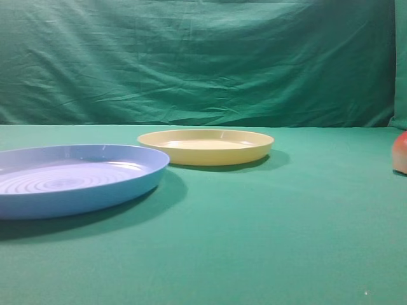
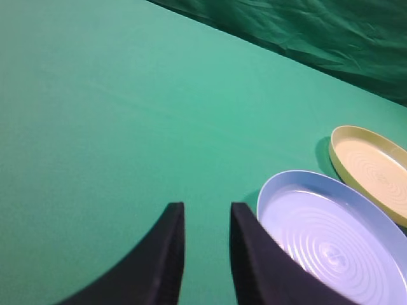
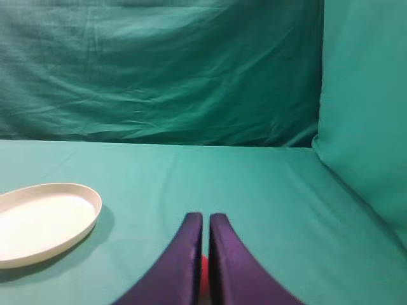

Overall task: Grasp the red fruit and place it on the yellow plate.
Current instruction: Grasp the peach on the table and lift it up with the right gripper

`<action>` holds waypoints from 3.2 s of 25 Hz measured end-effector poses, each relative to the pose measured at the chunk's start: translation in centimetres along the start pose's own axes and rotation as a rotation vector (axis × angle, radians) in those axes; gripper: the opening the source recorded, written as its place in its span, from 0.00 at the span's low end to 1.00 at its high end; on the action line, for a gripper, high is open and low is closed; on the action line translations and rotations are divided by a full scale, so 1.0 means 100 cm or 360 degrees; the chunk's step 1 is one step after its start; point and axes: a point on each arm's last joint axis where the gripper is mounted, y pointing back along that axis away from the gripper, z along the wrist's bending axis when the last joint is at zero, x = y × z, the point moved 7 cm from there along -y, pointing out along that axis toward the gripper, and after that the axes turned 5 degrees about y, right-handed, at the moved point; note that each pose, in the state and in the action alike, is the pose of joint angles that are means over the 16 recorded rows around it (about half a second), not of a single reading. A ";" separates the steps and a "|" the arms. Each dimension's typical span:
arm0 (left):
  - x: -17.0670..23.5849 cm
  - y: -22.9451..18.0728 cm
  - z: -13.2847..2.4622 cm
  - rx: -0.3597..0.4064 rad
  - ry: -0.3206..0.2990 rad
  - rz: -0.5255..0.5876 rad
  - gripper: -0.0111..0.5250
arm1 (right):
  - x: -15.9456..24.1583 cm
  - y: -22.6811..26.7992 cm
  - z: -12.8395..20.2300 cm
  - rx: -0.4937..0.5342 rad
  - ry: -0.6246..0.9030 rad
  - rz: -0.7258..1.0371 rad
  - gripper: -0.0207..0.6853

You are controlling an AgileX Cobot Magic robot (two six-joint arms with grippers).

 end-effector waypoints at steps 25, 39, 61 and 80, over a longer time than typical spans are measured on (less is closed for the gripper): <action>0.000 0.000 0.000 0.0000 0.0000 0.0000 0.31 | -0.025 -0.060 0.019 -0.0346 0.0186 0.0911 0.03; 0.000 0.000 0.000 0.0000 0.0000 0.0000 0.31 | 0.008 -0.110 0.016 -0.0418 0.0247 0.1261 0.27; 0.000 0.000 0.000 0.0000 0.0000 0.0000 0.31 | 0.079 -0.195 0.006 -0.0384 0.0207 0.1601 0.85; 0.000 0.000 0.000 0.0003 -0.0001 0.0001 0.31 | 0.012 -0.256 0.062 -0.0719 0.0292 0.1434 0.47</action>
